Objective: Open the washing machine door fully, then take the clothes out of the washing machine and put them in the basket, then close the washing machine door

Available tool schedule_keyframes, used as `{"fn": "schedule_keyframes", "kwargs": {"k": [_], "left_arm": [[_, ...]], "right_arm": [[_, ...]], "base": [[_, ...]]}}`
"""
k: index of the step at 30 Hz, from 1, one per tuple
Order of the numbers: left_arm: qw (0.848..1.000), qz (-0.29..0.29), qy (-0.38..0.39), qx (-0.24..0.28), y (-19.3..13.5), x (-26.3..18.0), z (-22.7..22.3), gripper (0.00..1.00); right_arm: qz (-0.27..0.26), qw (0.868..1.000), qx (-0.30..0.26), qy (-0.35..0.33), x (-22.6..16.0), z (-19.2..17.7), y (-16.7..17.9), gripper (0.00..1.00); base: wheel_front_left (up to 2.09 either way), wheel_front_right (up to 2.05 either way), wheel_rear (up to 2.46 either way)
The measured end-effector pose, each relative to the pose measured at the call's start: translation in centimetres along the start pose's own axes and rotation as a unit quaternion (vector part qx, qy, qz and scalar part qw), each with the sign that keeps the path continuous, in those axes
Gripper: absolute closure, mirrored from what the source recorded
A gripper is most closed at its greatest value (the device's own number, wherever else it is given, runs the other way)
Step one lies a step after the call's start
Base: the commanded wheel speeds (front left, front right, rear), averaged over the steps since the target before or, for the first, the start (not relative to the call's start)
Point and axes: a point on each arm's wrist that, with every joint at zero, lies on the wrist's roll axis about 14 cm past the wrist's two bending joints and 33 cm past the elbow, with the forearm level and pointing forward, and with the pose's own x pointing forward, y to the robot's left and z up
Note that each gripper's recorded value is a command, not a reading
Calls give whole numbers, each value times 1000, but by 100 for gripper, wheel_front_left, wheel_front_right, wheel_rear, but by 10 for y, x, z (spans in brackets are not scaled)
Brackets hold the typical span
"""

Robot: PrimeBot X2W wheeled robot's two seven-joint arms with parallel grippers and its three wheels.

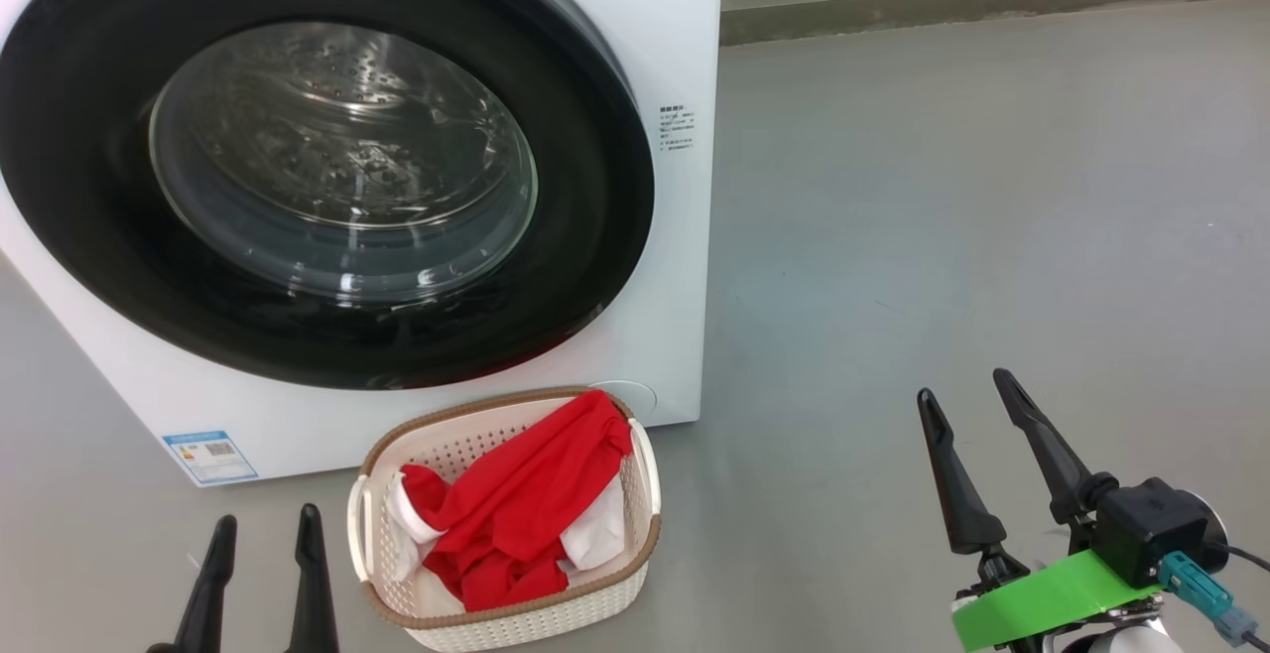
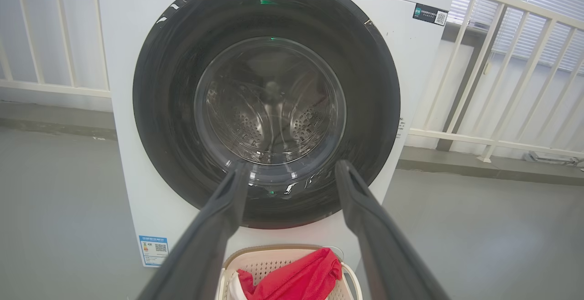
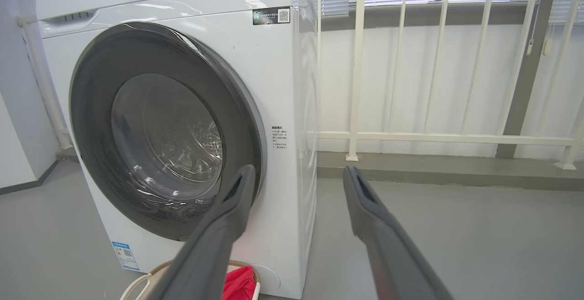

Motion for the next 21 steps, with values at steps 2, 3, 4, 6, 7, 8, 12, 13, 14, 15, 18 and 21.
{"fn": "schedule_keyframes", "kwargs": {"k": [2,3,4,6,7,8,12,13,14,15,18,21], "left_arm": [[1000,1,0,1,0,-1,0,0],[1000,1,0,1,0,-1,0,0],[1000,2,0,1,1,-1,1,0],[1000,4,-2,2,1,-1,2,0],[1000,4,-3,2,2,-1,3,0],[1000,4,1,3,2,-1,1,0],[999,14,31,-5,3,-6,-18,100],[999,16,38,-7,3,-7,-23,100],[999,18,44,-9,4,-9,-27,100],[999,20,50,-12,4,-9,-29,100],[998,25,56,-25,6,-10,-32,100],[997,30,60,-40,8,-11,-34,100]], "right_arm": [[0,1000,0,2,-1,-1,0,0],[0,1000,1,4,-2,-3,0,0],[-1,1000,1,7,-3,-5,0,0],[0,1000,1,9,-4,-6,0,0],[0,1000,2,9,-3,-6,1,0],[0,1000,2,10,-3,-6,1,0],[-6,999,8,47,-14,-29,-1,100],[-9,998,9,59,-18,-37,-2,100],[-12,997,12,70,-23,-43,-3,100],[-15,997,16,77,-25,-47,-3,100],[-20,996,29,82,-27,-50,-4,100],[-26,995,49,82,-26,-50,-5,100]], "base": [[0,0,0],[0,0,0],[0,0,0],[0,0,0],[0,0,0],[0,0,0],[0,0,0],[0,0,0],[0,0,0],[0,0,0],[0,0,0],[0,0,0]]}}
